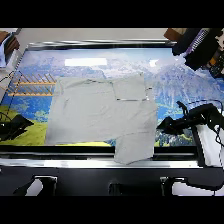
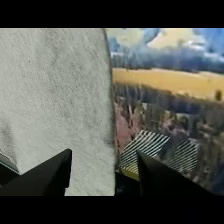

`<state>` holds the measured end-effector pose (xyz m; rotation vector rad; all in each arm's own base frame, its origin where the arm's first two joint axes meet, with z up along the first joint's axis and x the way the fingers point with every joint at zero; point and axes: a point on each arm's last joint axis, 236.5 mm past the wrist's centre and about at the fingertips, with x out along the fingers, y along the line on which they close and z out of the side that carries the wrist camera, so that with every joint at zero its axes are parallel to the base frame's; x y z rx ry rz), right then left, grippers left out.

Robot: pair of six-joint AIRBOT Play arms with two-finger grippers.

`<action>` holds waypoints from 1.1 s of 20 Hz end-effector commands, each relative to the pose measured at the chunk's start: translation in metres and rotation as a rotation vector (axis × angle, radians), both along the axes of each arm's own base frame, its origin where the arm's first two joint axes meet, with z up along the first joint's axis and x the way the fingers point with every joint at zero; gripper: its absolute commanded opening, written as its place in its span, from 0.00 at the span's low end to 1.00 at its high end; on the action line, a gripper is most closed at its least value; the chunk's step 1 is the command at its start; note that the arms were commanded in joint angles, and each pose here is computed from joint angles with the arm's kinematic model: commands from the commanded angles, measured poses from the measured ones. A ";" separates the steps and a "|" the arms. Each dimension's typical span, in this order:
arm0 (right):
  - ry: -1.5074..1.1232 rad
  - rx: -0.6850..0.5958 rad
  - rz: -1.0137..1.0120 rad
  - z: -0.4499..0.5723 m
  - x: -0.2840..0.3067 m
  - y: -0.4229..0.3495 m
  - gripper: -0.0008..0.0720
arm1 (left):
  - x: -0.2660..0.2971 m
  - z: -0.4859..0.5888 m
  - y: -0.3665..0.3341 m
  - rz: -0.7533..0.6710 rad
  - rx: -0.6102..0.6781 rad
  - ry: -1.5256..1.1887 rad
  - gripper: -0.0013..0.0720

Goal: Fold the clothes and pants, and hang the long-sleeved shirts on hangers.

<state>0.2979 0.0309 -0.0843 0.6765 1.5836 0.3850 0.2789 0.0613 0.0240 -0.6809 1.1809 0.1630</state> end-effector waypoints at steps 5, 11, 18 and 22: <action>-0.026 0.052 -0.029 -0.015 -0.007 0.015 0.66 | -0.005 0.001 -0.008 0.001 -0.037 -0.001 0.77; -0.059 0.024 -0.086 -0.031 -0.001 0.013 0.36 | -0.007 0.000 -0.006 -0.005 -0.035 0.003 0.78; -0.052 0.039 -0.084 -0.029 -0.003 0.016 0.06 | -0.043 -0.047 0.012 0.065 -0.073 0.079 0.78; -0.044 0.070 -0.086 -0.024 -0.004 0.022 0.06 | -0.059 -0.088 -0.005 0.103 -0.163 0.158 0.78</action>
